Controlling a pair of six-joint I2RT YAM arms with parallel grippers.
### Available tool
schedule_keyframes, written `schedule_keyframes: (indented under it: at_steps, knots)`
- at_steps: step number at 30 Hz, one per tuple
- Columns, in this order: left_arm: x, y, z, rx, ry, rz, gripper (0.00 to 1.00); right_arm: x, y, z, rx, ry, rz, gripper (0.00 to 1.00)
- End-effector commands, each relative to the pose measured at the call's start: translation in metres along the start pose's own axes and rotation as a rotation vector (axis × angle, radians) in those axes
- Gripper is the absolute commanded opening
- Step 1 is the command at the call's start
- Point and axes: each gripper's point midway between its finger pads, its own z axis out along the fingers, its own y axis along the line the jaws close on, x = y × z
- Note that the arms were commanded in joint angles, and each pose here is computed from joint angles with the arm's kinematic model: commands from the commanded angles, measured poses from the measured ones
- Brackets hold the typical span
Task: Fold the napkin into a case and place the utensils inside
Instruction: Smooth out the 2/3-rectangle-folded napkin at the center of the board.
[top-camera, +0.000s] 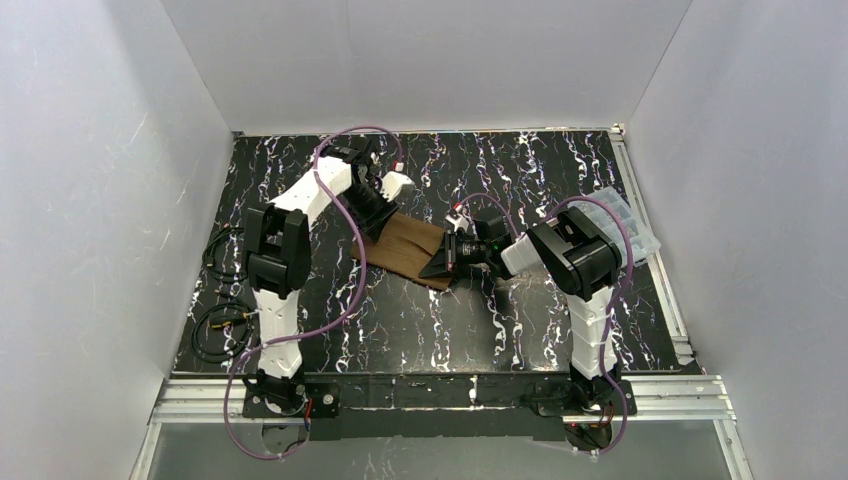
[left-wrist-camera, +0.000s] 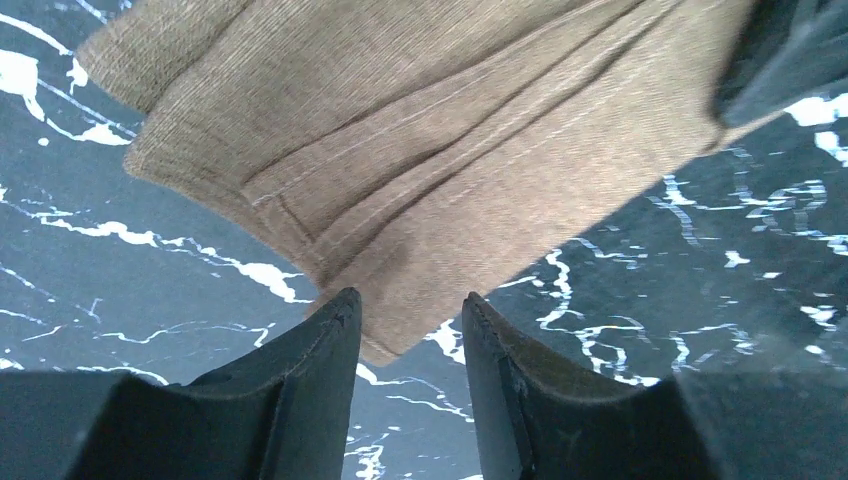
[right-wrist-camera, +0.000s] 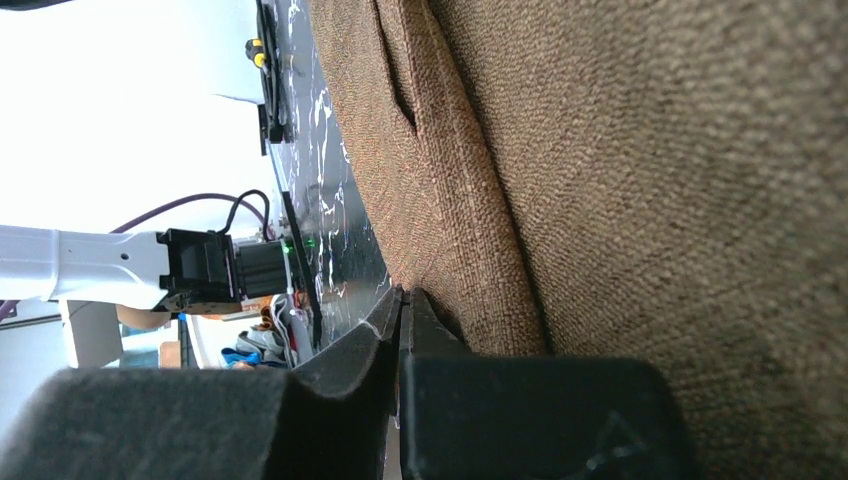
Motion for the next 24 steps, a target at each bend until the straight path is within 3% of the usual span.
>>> schedule_keyframes:
  at_steps: [1, 7, 11, 16, 24]
  knots:
    - [-0.017, -0.05, -0.035, 0.176, -0.091, -0.061, 0.41, 0.002, -0.017, -0.001, 0.055, -0.016, -0.019, 0.11]
    - [-0.026, -0.118, -0.016, 0.501, -0.099, -0.213, 0.35, 0.004, -0.019, -0.002, 0.065, -0.011, -0.021, 0.11]
    - [-0.036, -0.141, -0.005, 0.628, -0.111, -0.299, 0.3, 0.005, -0.021, -0.003, 0.079, -0.009, -0.026, 0.11]
    - [-0.042, -0.147, 0.012, 0.695, -0.085, -0.351, 0.25, 0.004, -0.021, -0.004, 0.082, -0.015, -0.027, 0.11]
    - [-0.021, -0.136, 0.044, 0.649, -0.001, -0.348, 0.22, 0.004, -0.02, -0.006, 0.087, -0.02, -0.027, 0.11]
